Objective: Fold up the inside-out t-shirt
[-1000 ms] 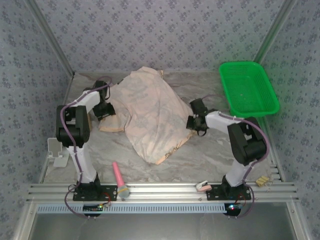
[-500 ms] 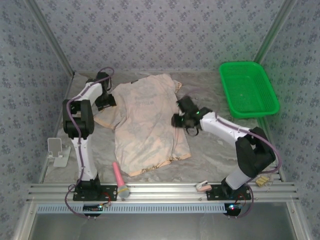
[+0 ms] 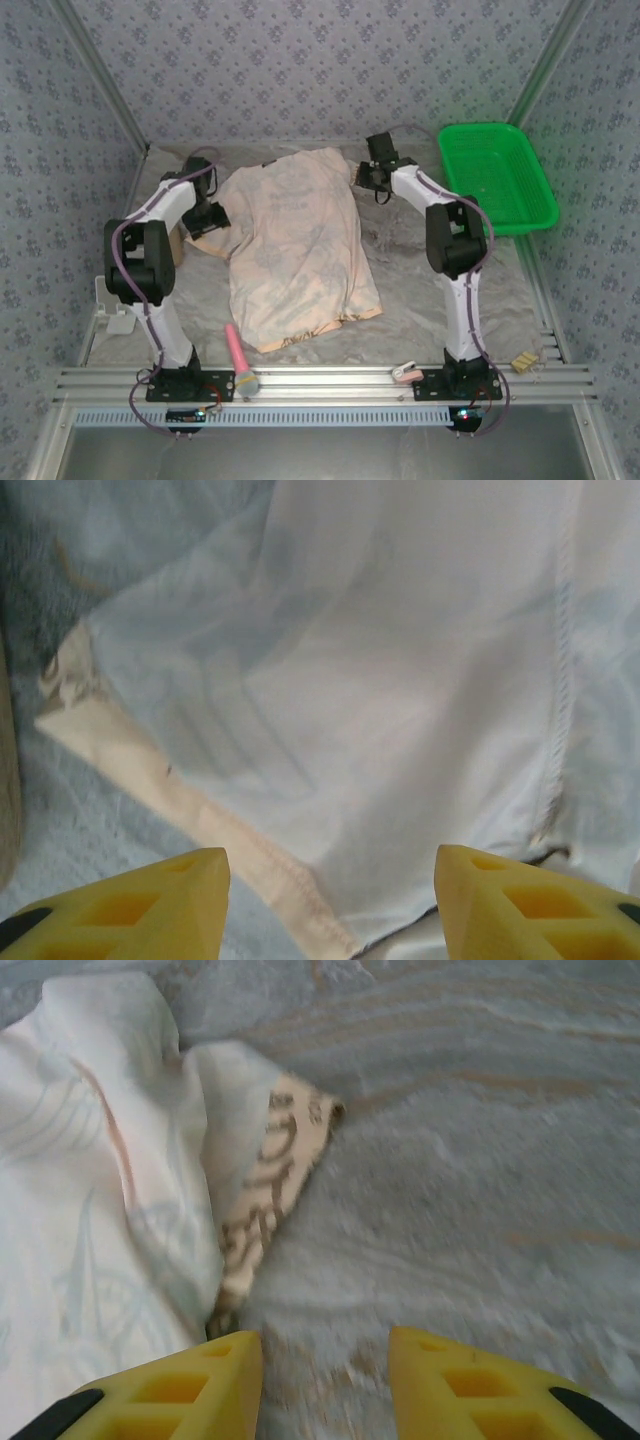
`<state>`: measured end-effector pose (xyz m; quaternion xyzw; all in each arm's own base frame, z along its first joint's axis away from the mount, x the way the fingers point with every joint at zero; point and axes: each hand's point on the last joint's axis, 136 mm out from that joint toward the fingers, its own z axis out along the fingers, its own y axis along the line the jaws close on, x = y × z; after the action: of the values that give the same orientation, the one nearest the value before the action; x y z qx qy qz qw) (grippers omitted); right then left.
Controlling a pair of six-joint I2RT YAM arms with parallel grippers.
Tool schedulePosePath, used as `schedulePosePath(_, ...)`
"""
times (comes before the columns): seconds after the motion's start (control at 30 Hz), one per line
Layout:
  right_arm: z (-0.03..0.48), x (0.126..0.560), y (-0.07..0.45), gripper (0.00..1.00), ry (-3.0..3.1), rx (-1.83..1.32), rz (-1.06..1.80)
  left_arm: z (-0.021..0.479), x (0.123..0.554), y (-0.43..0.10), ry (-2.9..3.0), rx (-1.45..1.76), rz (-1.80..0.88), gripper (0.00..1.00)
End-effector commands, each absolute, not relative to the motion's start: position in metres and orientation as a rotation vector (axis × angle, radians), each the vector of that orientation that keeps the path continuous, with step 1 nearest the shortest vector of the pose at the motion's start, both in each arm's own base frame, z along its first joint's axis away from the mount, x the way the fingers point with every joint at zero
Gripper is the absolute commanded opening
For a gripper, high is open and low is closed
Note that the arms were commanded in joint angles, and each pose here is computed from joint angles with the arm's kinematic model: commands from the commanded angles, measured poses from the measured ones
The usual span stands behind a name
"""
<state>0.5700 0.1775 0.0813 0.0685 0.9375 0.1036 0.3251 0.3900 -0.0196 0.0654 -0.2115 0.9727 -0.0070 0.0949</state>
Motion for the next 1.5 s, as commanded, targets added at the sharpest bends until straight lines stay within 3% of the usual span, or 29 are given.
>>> schedulePosePath(0.0,0.071,0.583,0.185,0.39,2.495,0.179,0.191,0.066,0.381,-0.019,2.865,-0.682,-0.021,0.57)
schedulePosePath(0.23,0.037,0.592,0.176,0.37,2.607,0.315,0.008,0.056,0.371,-0.014,2.886,-0.699,0.009,0.58)
schedulePosePath(0.47,0.006,0.586,0.182,0.35,2.709,0.431,0.209,0.047,0.37,-0.006,2.909,-0.717,0.034,0.59)
schedulePosePath(0.53,0.001,0.582,0.184,0.29,2.733,0.431,0.234,0.045,0.369,-0.005,2.917,-0.713,0.043,0.59)
schedulePosePath(0.63,0.001,0.581,0.181,0.04,2.737,0.466,0.239,0.042,0.368,-0.005,2.921,-0.713,0.042,0.59)
schedulePosePath(0.67,0.002,0.579,0.18,0.0,2.741,0.469,0.233,0.042,0.369,-0.005,2.918,-0.713,0.041,0.59)
schedulePosePath(0.9,0.038,0.585,0.159,0.0,2.691,0.428,0.252,0.041,0.37,-0.004,2.919,-0.709,0.046,0.59)
schedulePosePath(0.93,0.049,0.587,0.165,0.02,2.67,0.389,0.31,0.041,0.369,-0.004,2.919,-0.716,0.045,0.59)
schedulePosePath(1.0,0.064,0.592,0.181,0.22,2.63,0.334,0.425,0.041,0.368,-0.005,2.917,-0.719,0.033,0.59)
schedulePosePath(1.03,0.071,0.594,0.189,0.26,2.607,0.319,0.473,0.041,0.368,-0.006,2.915,-0.719,0.024,0.59)
schedulePosePath(1.3,0.088,0.616,0.211,0.33,2.47,0.281,0.646,0.044,0.364,-0.013,2.895,-0.731,-0.046,0.58)
schedulePosePath(1.47,0.069,0.625,0.198,0.36,2.474,0.37,0.571,0.041,0.362,-0.016,2.898,-0.74,-0.075,0.57)
